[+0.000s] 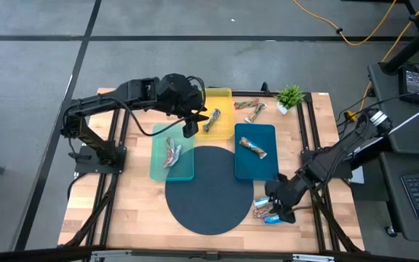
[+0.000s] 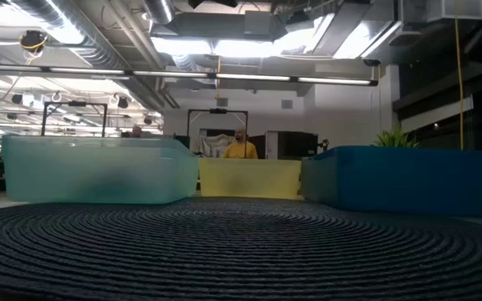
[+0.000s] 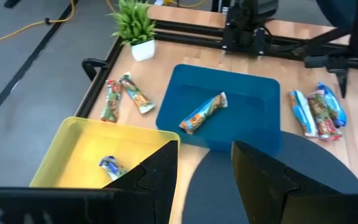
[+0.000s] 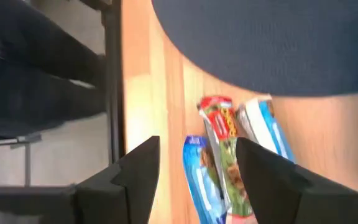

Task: Pick and place Granola Bars by type
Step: Put the orange granola bar into the blue bin

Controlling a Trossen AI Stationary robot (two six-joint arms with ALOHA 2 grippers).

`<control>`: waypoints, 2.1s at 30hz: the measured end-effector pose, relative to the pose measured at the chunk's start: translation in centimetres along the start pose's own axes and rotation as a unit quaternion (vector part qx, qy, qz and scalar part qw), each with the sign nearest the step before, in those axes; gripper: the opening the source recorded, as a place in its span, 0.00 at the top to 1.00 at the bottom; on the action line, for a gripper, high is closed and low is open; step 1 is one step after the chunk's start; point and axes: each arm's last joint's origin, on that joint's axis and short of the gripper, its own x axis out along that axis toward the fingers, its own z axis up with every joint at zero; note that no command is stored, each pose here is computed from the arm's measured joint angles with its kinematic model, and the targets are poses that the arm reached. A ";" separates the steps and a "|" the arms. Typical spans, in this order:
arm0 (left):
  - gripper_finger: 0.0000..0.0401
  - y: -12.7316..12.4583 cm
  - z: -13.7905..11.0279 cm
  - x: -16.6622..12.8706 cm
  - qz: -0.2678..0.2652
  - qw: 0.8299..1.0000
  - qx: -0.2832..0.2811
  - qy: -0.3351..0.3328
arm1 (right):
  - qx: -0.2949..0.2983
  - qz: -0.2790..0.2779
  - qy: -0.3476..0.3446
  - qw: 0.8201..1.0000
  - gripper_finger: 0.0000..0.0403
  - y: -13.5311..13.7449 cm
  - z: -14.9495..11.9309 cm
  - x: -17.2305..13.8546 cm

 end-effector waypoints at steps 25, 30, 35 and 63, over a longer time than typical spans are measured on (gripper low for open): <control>0.64 -5.9 -0.5 -0.6 -0.008 0.997 -0.073 -0.010 | -0.078 -0.139 0.138 0.978 0.25 -2.5 -1.9 5.9; 0.64 -7.0 -0.1 -0.8 -0.017 0.996 -0.082 -0.039 | -0.079 -0.171 0.142 0.972 0.27 -3.8 -2.5 6.6; 0.64 -7.7 0.4 -1.1 -0.035 0.993 -0.087 -0.069 | -0.076 -0.169 0.137 0.973 0.31 -4.7 -3.1 7.3; 0.64 -7.8 0.4 -1.1 -0.035 0.994 -0.082 -0.070 | -0.038 -0.131 0.108 0.985 0.93 -4.2 -2.8 7.7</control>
